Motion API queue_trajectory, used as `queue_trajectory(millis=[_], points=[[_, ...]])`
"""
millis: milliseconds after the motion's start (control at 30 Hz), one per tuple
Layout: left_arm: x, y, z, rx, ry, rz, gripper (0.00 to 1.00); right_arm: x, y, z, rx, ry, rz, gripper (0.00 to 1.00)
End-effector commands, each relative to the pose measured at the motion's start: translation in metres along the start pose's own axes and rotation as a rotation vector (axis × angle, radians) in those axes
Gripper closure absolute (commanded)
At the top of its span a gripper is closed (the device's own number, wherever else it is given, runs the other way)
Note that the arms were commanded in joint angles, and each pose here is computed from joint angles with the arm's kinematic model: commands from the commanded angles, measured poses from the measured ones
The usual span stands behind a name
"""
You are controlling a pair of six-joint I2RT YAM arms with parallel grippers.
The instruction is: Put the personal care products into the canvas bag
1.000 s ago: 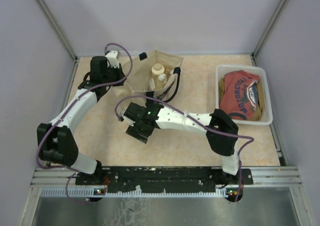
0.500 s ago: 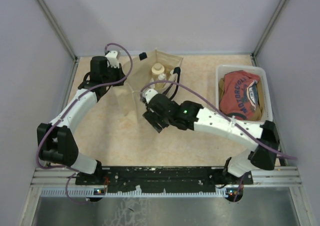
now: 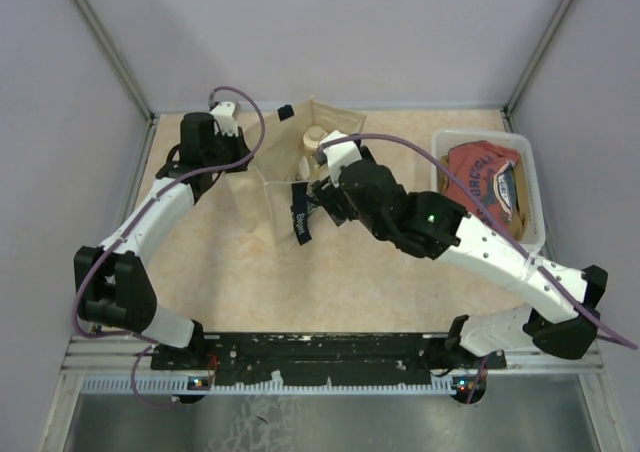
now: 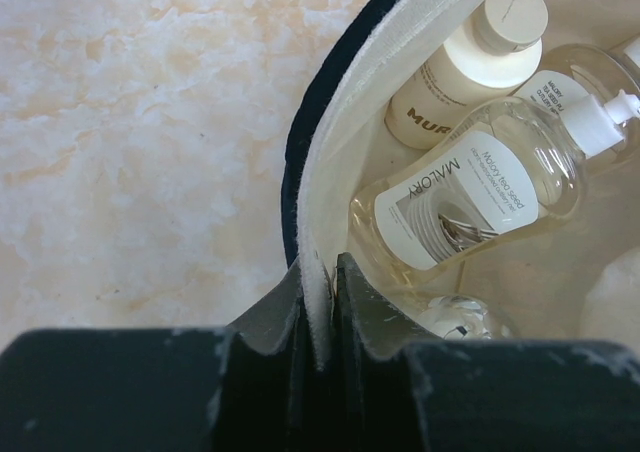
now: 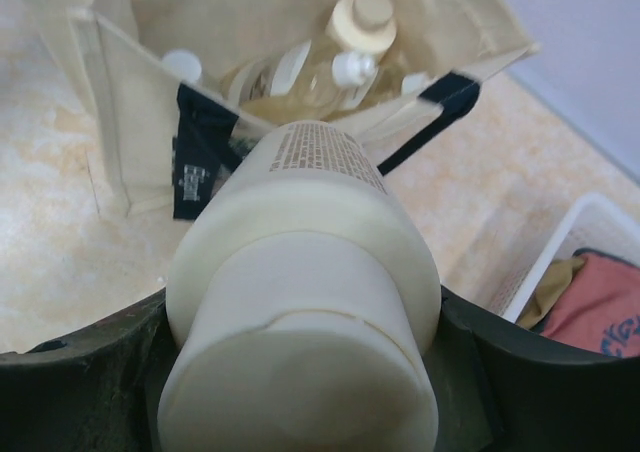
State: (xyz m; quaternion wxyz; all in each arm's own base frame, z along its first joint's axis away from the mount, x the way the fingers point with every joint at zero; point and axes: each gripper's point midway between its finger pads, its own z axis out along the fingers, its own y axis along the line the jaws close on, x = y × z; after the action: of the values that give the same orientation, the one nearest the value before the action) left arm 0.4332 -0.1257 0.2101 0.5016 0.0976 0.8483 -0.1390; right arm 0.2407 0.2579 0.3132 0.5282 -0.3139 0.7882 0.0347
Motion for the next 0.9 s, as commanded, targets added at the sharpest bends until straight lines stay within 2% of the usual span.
queue_trajectory(millis=[0, 200, 333, 567, 867], points=[[-0.003, -0.001, -0.002, 0.019, -0.02, 0.012, 1.0, -0.113, -0.046, -0.031, 0.057, -0.345, 0.12, 0.98], [-0.004, -0.002, -0.003, 0.023, -0.021, 0.014, 1.0, -0.153, -0.052, -0.005, -0.02, -0.416, 0.118, 0.99], [-0.006, -0.006, -0.005, 0.045, -0.025, 0.013, 1.0, -0.164, -0.059, 0.024, -0.074, -0.423, 0.135, 0.99], [-0.012, -0.011, -0.012, 0.064, -0.051, 0.01, 1.0, -0.134, -0.045, 0.092, -0.126, -0.292, 0.139, 0.99], [-0.015, -0.015, -0.018, 0.08, -0.066, 0.01, 1.0, -0.096, -0.013, 0.141, -0.213, -0.149, 0.136, 0.99]])
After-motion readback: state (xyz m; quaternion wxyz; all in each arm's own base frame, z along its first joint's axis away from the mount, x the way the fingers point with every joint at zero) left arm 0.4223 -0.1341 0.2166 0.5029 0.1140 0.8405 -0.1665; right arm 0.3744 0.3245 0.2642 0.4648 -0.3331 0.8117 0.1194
